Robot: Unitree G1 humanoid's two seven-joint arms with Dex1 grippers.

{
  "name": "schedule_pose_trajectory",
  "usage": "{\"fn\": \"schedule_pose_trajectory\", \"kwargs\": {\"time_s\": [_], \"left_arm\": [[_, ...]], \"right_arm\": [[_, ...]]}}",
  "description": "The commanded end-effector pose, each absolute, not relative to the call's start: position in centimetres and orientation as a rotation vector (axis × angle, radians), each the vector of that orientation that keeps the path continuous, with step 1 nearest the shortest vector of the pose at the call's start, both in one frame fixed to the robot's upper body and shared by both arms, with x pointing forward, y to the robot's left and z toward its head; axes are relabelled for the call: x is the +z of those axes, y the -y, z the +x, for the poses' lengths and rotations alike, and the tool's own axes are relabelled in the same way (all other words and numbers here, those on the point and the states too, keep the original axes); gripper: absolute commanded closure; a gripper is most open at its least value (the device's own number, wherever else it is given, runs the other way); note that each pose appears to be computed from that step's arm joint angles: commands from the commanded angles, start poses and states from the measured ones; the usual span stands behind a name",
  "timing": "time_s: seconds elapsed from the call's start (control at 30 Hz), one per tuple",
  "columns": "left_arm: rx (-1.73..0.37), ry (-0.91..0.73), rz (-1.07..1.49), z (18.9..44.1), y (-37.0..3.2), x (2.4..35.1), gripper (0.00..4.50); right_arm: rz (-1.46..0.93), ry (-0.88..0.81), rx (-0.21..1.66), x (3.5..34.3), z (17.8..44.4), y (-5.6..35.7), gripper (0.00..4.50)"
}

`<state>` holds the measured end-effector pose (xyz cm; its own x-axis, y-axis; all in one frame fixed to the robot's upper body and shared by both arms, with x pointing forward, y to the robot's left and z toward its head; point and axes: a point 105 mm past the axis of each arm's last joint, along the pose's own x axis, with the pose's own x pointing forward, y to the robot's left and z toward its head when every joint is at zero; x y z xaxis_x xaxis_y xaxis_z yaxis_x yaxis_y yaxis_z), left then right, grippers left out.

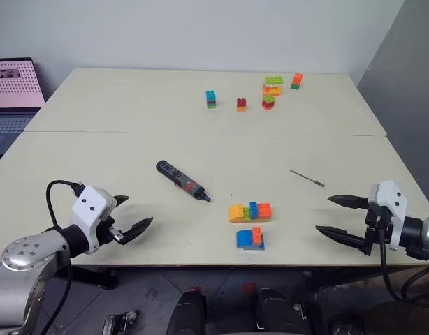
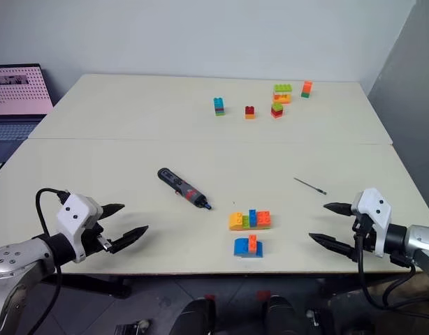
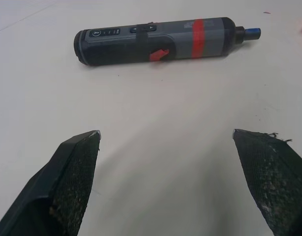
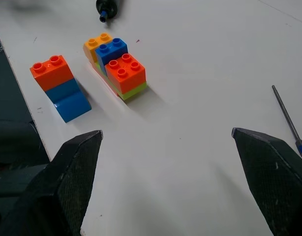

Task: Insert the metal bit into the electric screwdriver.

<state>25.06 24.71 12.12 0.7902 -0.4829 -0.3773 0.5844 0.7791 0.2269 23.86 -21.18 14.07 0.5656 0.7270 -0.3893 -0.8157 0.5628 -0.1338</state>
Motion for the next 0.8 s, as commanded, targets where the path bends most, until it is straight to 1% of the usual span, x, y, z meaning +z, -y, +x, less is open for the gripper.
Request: {"fn": "schedule_pose_trajectory", "kwargs": {"time_s": [0.03, 0.17, 0.3, 0.37, 0.53, 0.67, 0.8], "left_arm": [[-0.608, -0.266, 0.386, 25.0, -24.3, 13.7, 0.0], [-0.614, -0.26, 0.391, 25.1, -24.2, 13.9, 0.0], [-0.673, -0.19, 0.356, 25.0, -23.3, 15.1, 0.0], [-0.697, -0.154, 0.391, 25.0, -23.1, 15.6, 0.0], [-0.765, -0.17, 0.401, 24.6, -22.5, 15.4, 0.0], [-0.957, -0.172, 0.606, 24.0, -20.7, 15.4, 0.0], [-1.086, -0.164, 0.621, 23.5, -19.1, 15.4, 0.0]], "right_arm": [[-0.346, -0.269, 0.929, 15.0, 24.0, 21.1, 0.07], [-0.351, -0.271, 0.931, 14.8, 23.9, 21.1, 0.07], [-0.358, -0.273, 0.925, 14.6, 23.9, 21.4, 0.07], [-0.362, -0.273, 0.925, 14.6, 24.0, 21.5, 0.07], [-0.365, -0.269, 0.935, 14.7, 24.0, 21.6, 0.07], [-0.402, -0.266, 0.987, 15.1, 24.1, 20.9, 0.07], [-0.415, -0.276, 1.051, 15.4, 23.8, 19.9, 0.07]]}}
